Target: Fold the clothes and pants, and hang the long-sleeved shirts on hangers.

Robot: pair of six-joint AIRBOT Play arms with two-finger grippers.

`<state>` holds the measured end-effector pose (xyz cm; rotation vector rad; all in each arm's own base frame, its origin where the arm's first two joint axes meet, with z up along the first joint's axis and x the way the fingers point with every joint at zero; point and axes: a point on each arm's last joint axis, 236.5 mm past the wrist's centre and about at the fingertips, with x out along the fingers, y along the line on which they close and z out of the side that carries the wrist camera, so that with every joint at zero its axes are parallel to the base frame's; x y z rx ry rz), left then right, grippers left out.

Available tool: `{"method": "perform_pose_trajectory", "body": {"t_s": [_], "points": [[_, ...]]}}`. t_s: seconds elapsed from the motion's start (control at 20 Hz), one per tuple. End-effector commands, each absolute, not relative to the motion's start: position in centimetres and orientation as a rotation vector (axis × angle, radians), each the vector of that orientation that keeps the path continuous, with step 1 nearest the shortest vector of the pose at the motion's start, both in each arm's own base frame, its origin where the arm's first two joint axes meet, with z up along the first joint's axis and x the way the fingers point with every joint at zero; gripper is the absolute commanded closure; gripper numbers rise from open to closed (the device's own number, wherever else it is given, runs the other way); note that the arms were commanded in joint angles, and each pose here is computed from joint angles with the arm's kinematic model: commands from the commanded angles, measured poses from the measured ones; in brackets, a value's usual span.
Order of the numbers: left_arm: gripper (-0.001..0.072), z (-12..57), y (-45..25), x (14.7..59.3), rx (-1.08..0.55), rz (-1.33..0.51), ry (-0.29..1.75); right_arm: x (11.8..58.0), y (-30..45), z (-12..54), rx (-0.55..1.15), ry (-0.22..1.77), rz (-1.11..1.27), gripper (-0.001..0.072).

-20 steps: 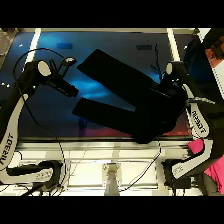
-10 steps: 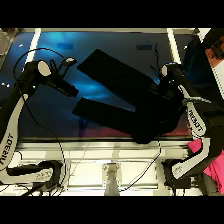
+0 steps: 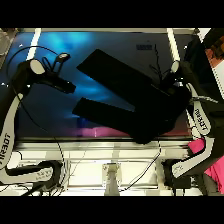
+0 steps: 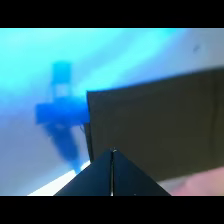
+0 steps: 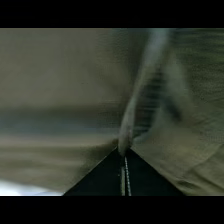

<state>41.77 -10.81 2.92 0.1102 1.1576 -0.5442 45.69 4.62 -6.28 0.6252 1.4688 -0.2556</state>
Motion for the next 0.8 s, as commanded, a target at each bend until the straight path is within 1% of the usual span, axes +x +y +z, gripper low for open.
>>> {"method": "perform_pose_trajectory", "body": {"t_s": [0.0,0.05,0.15,0.25,0.35,0.4,0.45,0.55,0.65,0.75], "points": [[0.0705,5.0,-9.4,43.7,-0.1,-0.532,1.069,53.3,9.7,2.6,0.889,1.176,0.094,0.0701],[0.0705,5.6,-8.8,44.0,-0.145,-0.535,1.045,55.1,10.6,6.2,0.92,1.088,0.163,0.0701],[0.0705,6.6,-7.5,44.5,-0.188,-0.521,1.008,57.1,12.1,13.1,0.949,0.938,0.291,0.0701],[0.0705,7.0,-6.5,44.5,-0.189,-0.5,0.996,58.0,12.4,19.0,0.914,0.817,0.362,0.07],[0.0705,7.4,-6.4,44.4,-0.187,-0.498,0.99,58.1,11.1,22.6,0.869,0.732,0.363,0.07],[0.0705,7.5,-6.4,44.3,-0.185,-0.501,0.99,57.7,10.2,23.3,0.855,0.722,0.35,0.07],[0.0705,7.6,-6.6,44.1,-0.184,-0.506,0.993,56.9,9.2,22.9,0.825,0.749,0.327,0.07],[0.0705,7.7,-6.7,43.8,-0.182,-0.513,0.998,54.1,6.3,19.9,0.697,0.89,0.245,0.07],[0.0706,7.8,-6.8,43.6,-0.181,-0.518,1.001,49.3,1.7,14.7,0.538,1.131,0.093,0.07],[0.0706,7.8,-6.9,43.4,-0.182,-0.525,1.009,42.8,-5.1,9.8,0.381,1.418,-0.165,0.0699]]}}
